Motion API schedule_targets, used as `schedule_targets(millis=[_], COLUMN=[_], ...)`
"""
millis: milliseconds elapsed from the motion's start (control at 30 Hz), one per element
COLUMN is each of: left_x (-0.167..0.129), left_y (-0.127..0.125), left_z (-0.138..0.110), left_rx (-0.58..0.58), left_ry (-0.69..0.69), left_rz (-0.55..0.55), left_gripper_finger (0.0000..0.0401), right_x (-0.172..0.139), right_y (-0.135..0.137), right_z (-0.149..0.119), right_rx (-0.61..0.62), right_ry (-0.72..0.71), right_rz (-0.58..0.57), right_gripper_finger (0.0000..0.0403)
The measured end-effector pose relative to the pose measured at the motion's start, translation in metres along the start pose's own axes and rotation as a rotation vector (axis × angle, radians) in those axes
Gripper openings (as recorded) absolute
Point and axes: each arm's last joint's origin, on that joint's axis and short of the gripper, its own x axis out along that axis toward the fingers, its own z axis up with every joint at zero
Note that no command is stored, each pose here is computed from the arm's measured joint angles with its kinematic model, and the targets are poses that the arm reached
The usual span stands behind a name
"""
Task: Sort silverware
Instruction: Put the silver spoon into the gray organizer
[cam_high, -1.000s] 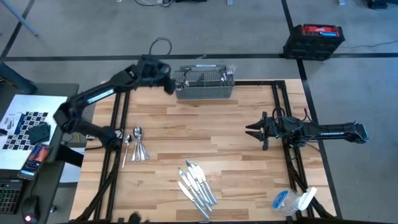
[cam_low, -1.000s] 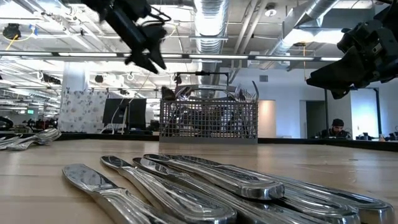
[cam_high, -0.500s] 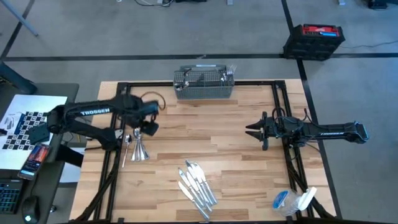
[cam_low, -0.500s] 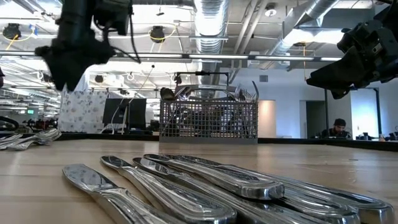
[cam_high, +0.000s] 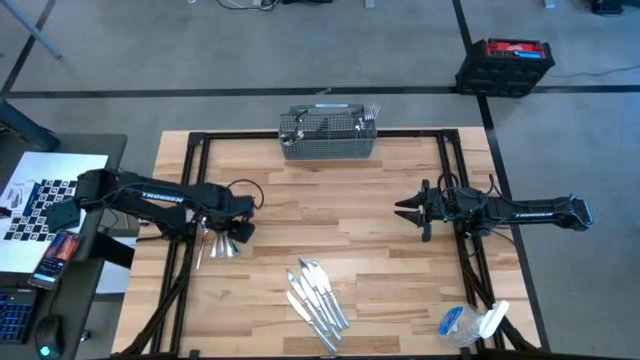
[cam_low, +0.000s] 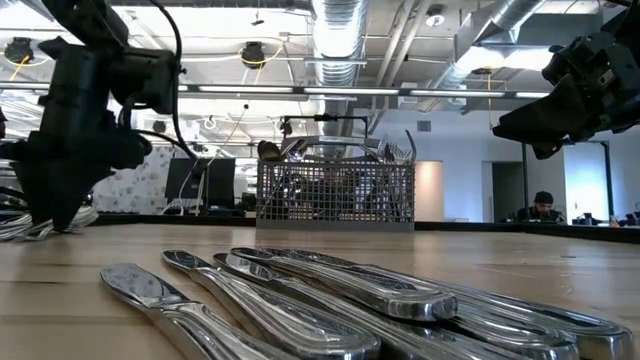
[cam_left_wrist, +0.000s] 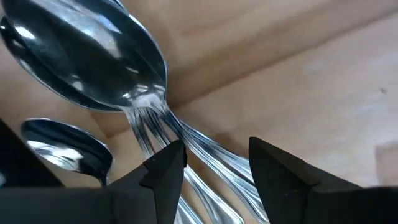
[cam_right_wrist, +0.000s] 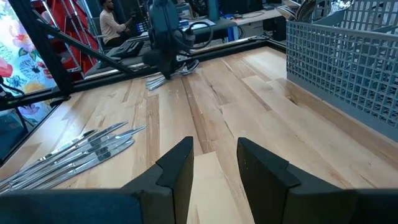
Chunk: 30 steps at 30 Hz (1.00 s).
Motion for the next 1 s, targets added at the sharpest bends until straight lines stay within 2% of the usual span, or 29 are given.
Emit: schedule_targets(millis=[133,233,500,633,800,1000], left_x=[0.001,0.001,0.001,-0.003,-0.024,-0.061], left_y=[-0.002,-0.002,-0.001,-0.004,-0.018,-0.037], left_z=[0.003,0.003,0.004,0.005,0.013,0.029], left_rx=[-0.002,-0.005,0.021,0.038,0.094,0.192], left_ry=[-0.055,-0.071,-0.086,-0.098,-0.169,-0.378], left_rz=[-0.004,0.001,0.012,0.011,-0.05,-0.091], left_gripper_finger=[0.0161,0.0142,0.0013,0.0006,0.0002,0.0001], right_x=[0.0,0.0,0.0,0.0,0.0,0.0], right_y=[0.0,0.0,0.0,0.0,0.0,0.0], right_z=[0.0,0.0,0.0,0.0,0.0,0.0], right_rx=[0.0,0.0,0.0,0.0,0.0,0.0], right_ry=[-0.001,0.0,0.0,0.0,0.0,0.0], right_rz=[0.0,0.0,0.0,0.0,0.0,0.0], right_gripper_finger=[0.0112,0.0112,0.0112,0.0112,0.0112,0.0112])
